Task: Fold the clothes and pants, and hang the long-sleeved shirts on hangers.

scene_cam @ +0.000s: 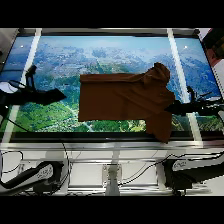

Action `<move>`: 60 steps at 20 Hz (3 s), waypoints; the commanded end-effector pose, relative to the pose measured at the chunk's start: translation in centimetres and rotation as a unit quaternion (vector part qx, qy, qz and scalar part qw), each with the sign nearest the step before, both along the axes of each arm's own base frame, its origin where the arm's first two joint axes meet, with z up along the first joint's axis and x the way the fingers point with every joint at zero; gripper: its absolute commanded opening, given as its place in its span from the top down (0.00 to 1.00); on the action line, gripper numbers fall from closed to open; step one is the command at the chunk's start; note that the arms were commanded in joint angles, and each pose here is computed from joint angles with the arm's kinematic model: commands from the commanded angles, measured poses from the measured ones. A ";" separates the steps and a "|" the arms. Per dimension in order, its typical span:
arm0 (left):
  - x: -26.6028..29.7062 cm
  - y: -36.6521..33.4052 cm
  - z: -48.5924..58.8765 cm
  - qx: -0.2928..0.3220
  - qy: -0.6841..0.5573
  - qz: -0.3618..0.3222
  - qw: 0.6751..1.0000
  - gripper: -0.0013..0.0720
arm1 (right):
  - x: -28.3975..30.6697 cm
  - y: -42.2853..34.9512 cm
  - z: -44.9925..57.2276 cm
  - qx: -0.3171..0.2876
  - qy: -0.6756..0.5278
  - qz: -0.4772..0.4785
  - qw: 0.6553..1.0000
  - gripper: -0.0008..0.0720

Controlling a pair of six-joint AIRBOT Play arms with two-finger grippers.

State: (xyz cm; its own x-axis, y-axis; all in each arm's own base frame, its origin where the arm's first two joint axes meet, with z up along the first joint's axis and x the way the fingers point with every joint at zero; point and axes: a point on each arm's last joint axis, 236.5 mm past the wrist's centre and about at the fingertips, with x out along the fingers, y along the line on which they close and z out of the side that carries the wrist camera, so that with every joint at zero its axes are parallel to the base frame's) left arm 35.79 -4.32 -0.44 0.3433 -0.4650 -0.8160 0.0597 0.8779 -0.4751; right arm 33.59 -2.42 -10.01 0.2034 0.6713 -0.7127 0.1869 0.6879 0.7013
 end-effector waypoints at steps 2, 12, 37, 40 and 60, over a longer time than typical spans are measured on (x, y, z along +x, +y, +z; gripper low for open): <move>-5.4 -1.7 -5.2 -0.023 0.074 -0.032 0.997 0.14 | -0.2 0.3 0.1 0.006 0.002 0.005 1.000 0.97; -7.5 -7.0 -9.8 -0.096 0.146 -0.077 0.982 0.15 | -0.2 0.3 0.2 0.006 0.002 0.004 1.000 0.97; 3.5 -7.0 30.2 -0.122 -0.419 -0.025 0.899 0.96 | 2.4 2.4 38.2 -0.175 -0.476 0.007 0.862 0.97; -1.4 -4.9 41.8 -0.070 -0.578 0.024 0.812 0.96 | -2.7 4.8 50.0 -0.264 -0.606 -0.014 0.751 0.97; 5.1 -2.9 23.7 0.008 -0.341 0.015 0.940 0.97 | 3.6 2.4 35.4 -0.131 -0.329 0.027 0.935 0.97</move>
